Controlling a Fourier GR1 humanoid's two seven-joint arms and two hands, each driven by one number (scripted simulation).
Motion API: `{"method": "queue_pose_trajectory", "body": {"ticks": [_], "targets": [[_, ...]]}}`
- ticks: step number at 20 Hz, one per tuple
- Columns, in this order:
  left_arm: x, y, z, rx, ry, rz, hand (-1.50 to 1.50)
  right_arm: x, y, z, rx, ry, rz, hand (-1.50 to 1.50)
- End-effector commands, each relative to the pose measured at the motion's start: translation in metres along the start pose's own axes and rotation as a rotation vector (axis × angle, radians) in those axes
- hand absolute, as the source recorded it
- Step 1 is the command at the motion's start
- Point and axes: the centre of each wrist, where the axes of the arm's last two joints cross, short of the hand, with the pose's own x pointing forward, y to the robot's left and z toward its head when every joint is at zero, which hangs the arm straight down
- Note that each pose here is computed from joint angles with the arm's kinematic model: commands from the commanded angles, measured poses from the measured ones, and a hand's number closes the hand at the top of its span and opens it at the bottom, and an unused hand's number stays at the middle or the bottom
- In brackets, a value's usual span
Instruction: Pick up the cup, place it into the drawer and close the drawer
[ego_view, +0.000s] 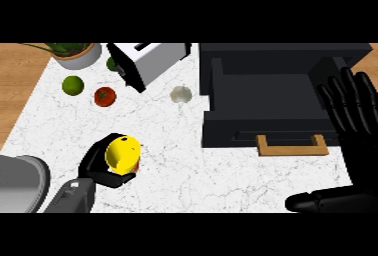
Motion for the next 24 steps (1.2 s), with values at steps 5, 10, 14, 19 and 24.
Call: {"method": "queue_pose_trajectory", "body": {"ticks": [5, 10, 14, 19, 24], "targets": [[-0.004, -0.016, -0.016, 0.091, -0.225, 0.005, 1.50, -0.001, 0.000, -0.008, 0.025, -0.010, 0.014, -1.50], [-0.004, 0.002, 0.021, 0.446, -0.360, -0.086, 1.50, 0.008, 0.002, 0.005, -0.014, -0.004, 0.017, -1.50], [-0.006, -0.006, 0.013, 0.426, -0.411, -0.111, 1.50, 0.003, 0.000, -0.001, 0.006, 0.003, 0.015, -1.50], [0.023, -0.013, -0.015, 0.321, -0.487, -0.064, 1.50, 0.005, 0.003, -0.001, -0.001, -0.013, 0.011, -1.50], [0.064, -0.036, -0.043, 0.198, -0.458, -0.104, 1.50, 0.006, -0.005, 0.000, -0.020, 0.005, 0.020, -1.50]]}}
